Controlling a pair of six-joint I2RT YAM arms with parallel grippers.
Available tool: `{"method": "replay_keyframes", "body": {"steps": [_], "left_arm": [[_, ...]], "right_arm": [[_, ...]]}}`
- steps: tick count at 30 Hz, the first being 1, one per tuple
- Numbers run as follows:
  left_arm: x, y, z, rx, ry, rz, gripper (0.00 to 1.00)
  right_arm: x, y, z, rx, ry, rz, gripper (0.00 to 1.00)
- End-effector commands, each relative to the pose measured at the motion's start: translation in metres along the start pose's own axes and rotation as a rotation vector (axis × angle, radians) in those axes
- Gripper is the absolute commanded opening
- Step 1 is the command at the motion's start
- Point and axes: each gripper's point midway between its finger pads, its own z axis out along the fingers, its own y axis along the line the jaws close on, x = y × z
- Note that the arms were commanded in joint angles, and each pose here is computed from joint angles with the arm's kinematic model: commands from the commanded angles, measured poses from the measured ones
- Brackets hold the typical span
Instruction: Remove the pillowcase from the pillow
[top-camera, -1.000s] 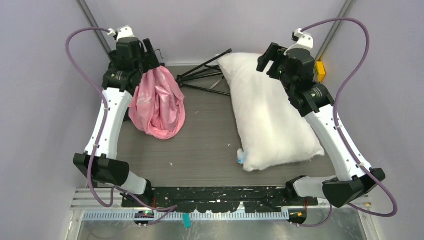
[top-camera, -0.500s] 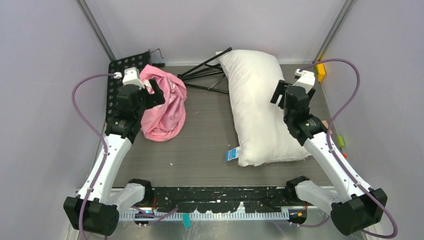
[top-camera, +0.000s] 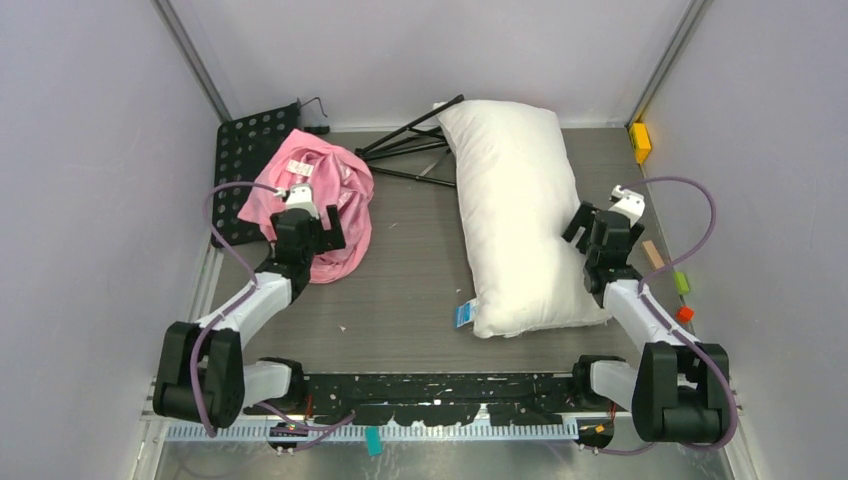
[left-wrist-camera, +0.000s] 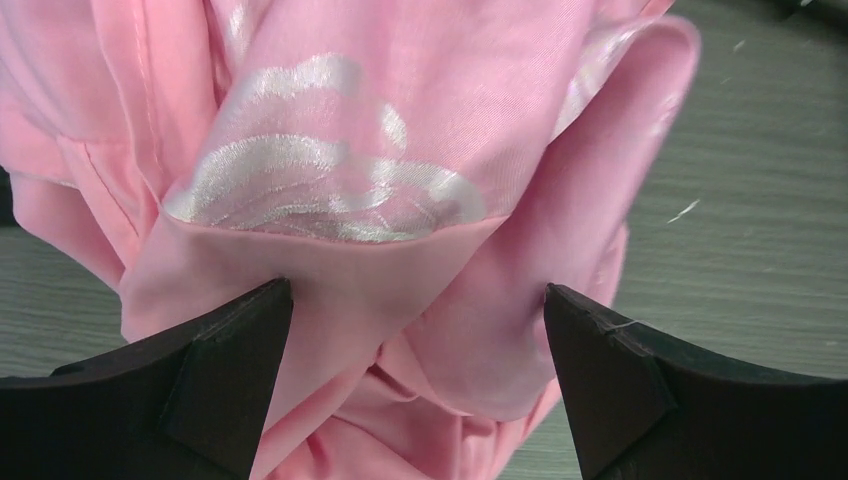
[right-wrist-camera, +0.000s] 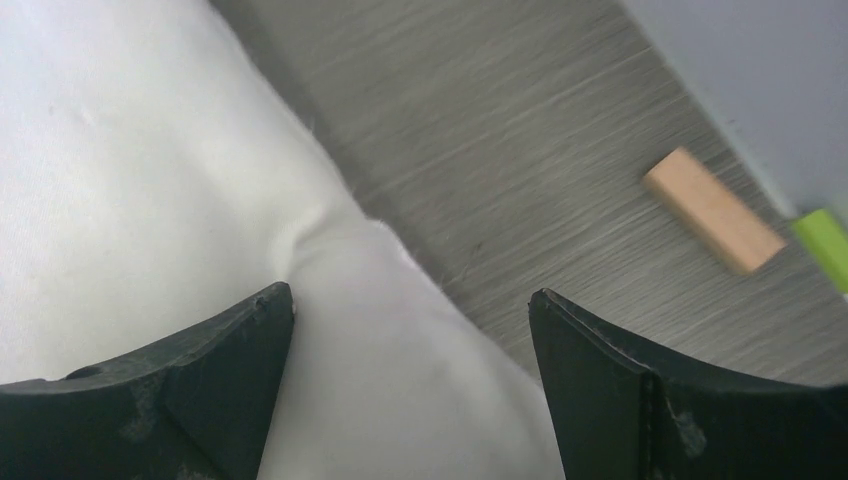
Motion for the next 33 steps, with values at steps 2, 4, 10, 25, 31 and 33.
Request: {"method": "replay_keyframes", "body": {"steps": [2,4,10,25,31,33], "left_arm": [[-0.016,0.021,0.014,-0.092,-0.138,0.125,1.00],[-0.009,0.028,0.016,-0.103,-0.149,0.150,1.00],[0.001,0.038,0.029,-0.128,-0.164,0.166,1.00],[0.012,0.053,0.049,-0.168,-0.213,0.168,0.99],[0.023,0.043,0.053,-0.056,-0.207,0.185,0.97],[0.021,0.043,0.052,-0.056,-0.211,0.184,0.92]], "right_arm": [[-0.024,0.037,0.005,-0.200,-0.194,-0.035,0.91],[-0.014,0.035,0.013,-0.189,-0.206,-0.029,0.91],[0.018,0.031,0.035,-0.170,-0.199,-0.047,0.90],[0.039,0.035,0.053,-0.171,-0.189,-0.068,0.93],[0.038,0.036,0.053,-0.174,-0.188,-0.071,0.93],[0.039,0.036,0.053,-0.174,-0.187,-0.071,0.93]]}}
